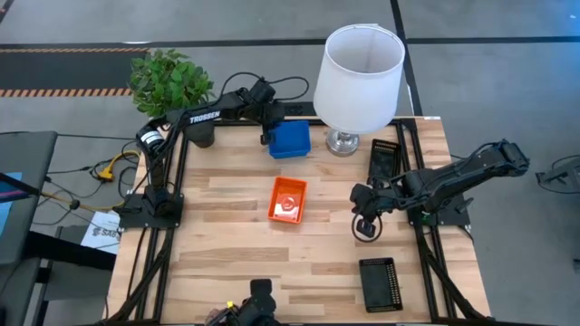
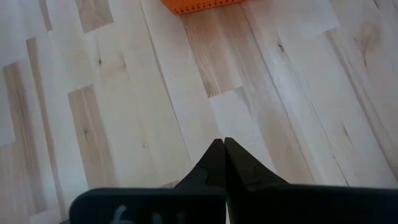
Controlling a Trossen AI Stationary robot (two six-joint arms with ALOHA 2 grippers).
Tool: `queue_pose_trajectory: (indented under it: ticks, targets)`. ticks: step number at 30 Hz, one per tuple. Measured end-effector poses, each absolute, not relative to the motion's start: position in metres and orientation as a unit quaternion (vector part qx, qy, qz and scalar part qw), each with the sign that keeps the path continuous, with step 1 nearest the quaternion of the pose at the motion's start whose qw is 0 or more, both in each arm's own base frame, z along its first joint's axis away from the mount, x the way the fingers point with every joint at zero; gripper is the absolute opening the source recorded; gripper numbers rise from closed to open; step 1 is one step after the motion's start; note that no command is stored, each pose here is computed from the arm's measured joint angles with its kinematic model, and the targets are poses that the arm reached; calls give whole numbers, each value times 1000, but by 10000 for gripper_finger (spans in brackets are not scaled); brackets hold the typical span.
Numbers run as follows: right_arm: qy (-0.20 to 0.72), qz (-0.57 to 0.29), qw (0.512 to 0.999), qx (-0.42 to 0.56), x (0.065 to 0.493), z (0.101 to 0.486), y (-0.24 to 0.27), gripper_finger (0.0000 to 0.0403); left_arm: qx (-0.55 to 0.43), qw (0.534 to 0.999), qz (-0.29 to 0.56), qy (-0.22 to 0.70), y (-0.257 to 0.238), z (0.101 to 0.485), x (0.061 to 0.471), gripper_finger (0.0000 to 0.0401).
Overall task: Stack baskets by color
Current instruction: Stack the bottom blue bin on top of the top blue bin
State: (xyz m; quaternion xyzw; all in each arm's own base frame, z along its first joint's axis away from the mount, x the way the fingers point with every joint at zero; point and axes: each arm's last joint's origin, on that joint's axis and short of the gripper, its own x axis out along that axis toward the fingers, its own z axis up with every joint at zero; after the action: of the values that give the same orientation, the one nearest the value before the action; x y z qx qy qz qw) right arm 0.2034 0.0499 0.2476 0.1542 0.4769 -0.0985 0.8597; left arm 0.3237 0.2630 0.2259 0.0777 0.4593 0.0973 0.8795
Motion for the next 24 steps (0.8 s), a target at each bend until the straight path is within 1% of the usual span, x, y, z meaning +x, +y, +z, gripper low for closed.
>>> queue_pose_trajectory:
  ticks: [7, 13, 24]
  targets:
    - [478, -93, 862, 143, 204, 248, 50, 7, 54, 883, 99, 455, 262, 226, 324, 1]
    - [478, -91, 862, 140, 203, 248, 50, 7, 9, 895, 85, 438, 267, 226, 319, 0]
    - [478, -91, 863, 138, 204, 248, 50, 7, -38, 903, 63, 424, 274, 225, 309, 0]
